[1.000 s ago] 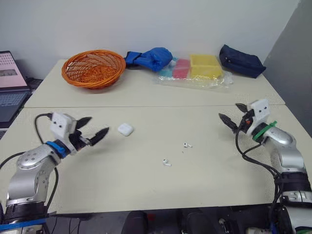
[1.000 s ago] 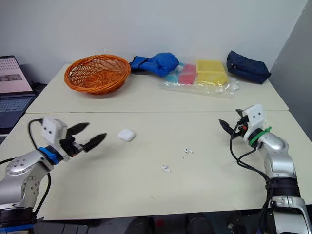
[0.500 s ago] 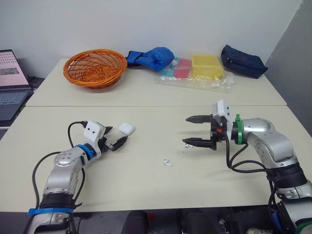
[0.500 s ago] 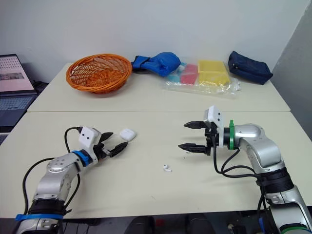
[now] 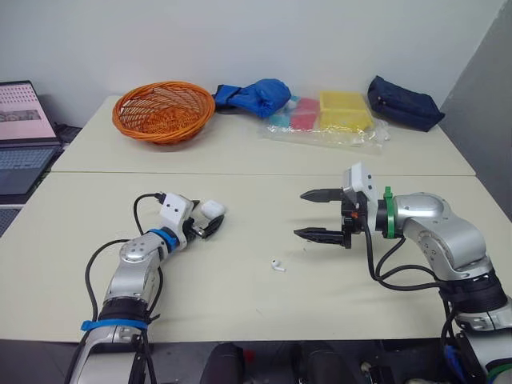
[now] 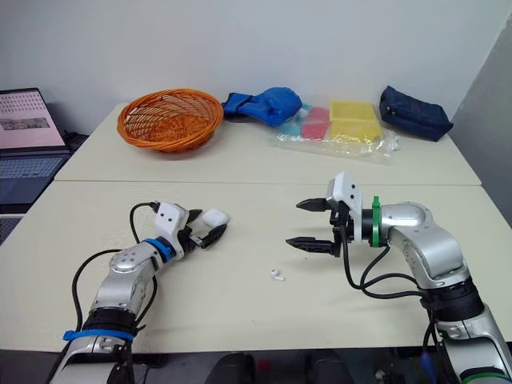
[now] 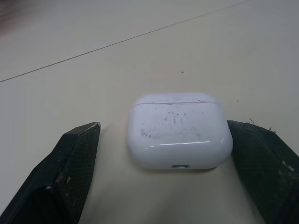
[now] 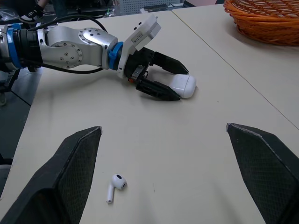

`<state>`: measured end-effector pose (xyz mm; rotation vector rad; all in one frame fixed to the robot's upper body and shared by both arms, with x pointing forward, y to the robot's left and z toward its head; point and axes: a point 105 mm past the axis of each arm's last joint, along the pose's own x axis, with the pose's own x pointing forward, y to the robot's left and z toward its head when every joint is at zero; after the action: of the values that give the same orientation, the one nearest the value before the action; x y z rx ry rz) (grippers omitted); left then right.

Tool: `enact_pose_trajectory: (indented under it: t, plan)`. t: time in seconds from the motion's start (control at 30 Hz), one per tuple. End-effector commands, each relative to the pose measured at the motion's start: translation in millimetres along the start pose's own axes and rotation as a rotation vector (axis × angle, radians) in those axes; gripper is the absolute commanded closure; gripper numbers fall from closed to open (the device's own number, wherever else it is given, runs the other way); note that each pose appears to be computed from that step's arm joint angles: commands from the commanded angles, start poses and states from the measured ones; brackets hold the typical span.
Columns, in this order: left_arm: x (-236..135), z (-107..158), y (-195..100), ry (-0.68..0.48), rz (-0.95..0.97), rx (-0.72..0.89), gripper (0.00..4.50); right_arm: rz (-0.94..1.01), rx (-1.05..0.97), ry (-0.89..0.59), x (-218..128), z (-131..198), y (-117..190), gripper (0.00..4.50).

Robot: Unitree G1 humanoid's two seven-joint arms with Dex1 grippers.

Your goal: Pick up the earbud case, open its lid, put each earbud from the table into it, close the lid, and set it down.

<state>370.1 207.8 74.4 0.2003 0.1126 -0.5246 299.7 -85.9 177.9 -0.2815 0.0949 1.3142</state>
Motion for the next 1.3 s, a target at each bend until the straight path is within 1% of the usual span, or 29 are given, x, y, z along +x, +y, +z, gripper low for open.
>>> enact_pose_trajectory:
  t: [0.03,0.1,0.13,0.23,0.3,0.4,0.47,0.5,0.53,0.57,0.63,0.7,0.8,0.9,1.0,1.1,1.2,1.3]
  plan:
    - [1,-7,-7,0.023,-0.035,-0.003,0.93,-0.023,-0.039,-0.033,-7,14,-2,0.00]
    - [0,-8,-7,0.024,-0.037,-0.001,1.57,-0.026,-0.037,-0.033,-7,14,-2,0.00]
    - [-1,-7,-6,0.019,-0.038,0.001,1.72,-0.032,-0.034,-0.031,-8,13,-2,0.00]
    - [-1,-4,-5,0.004,-0.043,0.010,1.72,-0.042,-0.031,-0.029,-10,11,-3,0.00]
    - [1,5,-6,-0.025,-0.062,0.029,1.72,-0.055,-0.030,-0.029,-12,10,-4,0.00]
    - [4,27,-2,-0.086,-0.080,0.078,1.72,-0.085,-0.035,-0.024,-15,10,-9,0.00]
    - [5,47,-1,-0.147,-0.096,0.139,1.72,-0.108,-0.038,-0.018,-16,10,-12,0.00]
    - [5,68,-5,-0.209,-0.146,0.241,1.72,-0.144,-0.010,-0.019,-18,13,-18,0.00]
    - [4,91,-11,-0.268,-0.204,0.382,1.72,-0.173,0.042,-0.021,-20,18,-25,0.00]
    - [3,104,-16,-0.302,-0.245,0.479,1.72,-0.190,0.081,-0.021,-21,21,-29,0.00]
    - [4,127,-22,-0.379,-0.274,0.689,1.72,-0.152,0.184,-0.058,-19,33,-28,0.00]
    - [5,139,-28,-0.447,-0.278,0.818,1.72,-0.119,0.250,-0.077,-15,39,-26,0.00]
    - [6,147,-38,-0.524,-0.304,0.940,1.72,-0.118,0.320,-0.105,-10,46,-29,0.00]
    - [7,161,-59,-0.642,-0.346,1.097,1.72,-0.103,0.359,-0.117,0,54,-30,0.00]
    - [9,171,-72,-0.726,-0.377,1.163,1.72,-0.104,0.363,-0.121,6,58,-31,0.00]
    - [8,176,-78,-0.778,-0.388,1.194,1.72,-0.111,0.369,-0.132,10,61,-31,0.00]
    - [0,186,-84,-0.878,-0.375,1.235,1.72,-0.102,0.386,-0.135,18,60,-28,0.00]
    - [-3,187,-87,-0.910,-0.380,1.261,1.72,-0.105,0.404,-0.146,23,61,-28,0.00]
